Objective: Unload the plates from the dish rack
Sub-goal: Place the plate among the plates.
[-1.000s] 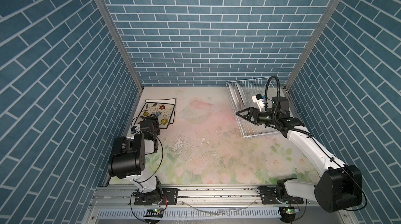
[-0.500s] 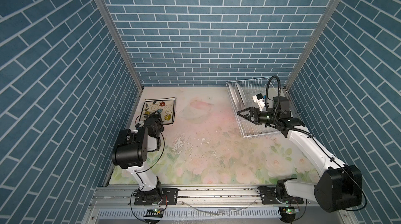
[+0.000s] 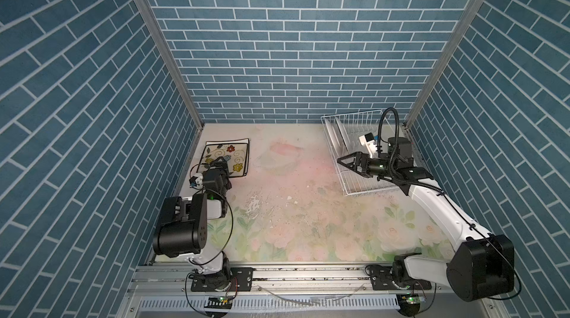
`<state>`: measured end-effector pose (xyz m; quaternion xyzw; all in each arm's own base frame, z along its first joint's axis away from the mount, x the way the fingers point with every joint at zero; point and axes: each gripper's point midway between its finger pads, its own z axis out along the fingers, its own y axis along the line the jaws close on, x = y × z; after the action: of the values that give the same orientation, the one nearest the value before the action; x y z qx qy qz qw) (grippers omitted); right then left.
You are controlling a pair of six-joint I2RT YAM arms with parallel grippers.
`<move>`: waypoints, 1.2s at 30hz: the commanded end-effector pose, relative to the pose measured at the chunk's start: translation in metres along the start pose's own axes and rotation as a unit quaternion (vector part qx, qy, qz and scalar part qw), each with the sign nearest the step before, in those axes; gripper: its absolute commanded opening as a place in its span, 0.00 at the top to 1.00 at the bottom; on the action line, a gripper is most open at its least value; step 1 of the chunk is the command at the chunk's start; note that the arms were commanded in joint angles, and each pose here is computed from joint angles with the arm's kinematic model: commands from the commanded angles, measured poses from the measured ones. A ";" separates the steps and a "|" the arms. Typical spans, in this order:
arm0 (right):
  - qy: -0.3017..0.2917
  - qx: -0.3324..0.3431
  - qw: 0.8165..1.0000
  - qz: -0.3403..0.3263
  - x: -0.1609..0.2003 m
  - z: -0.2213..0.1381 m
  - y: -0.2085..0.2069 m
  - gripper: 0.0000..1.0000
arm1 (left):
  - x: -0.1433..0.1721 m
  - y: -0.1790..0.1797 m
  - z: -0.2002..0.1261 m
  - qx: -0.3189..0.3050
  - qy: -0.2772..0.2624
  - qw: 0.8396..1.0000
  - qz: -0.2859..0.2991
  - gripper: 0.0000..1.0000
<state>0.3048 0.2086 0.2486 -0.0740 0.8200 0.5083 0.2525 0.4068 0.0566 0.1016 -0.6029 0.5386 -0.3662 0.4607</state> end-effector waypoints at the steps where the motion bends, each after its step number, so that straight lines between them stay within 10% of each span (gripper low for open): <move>1: -0.003 -0.006 1.000 -0.022 0.004 -0.005 0.004 0.02 | 0.004 -0.014 -0.002 0.015 0.007 1.000 0.013 0.02; 36: -0.005 -0.006 1.000 -0.029 0.003 -0.012 0.003 0.02 | 0.009 -0.025 0.003 0.002 0.023 0.999 0.033 0.01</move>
<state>0.3021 0.2014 0.2588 -0.0805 0.8150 0.5053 0.2721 0.4065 0.0480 0.0954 -0.6017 0.5711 -0.3541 0.4317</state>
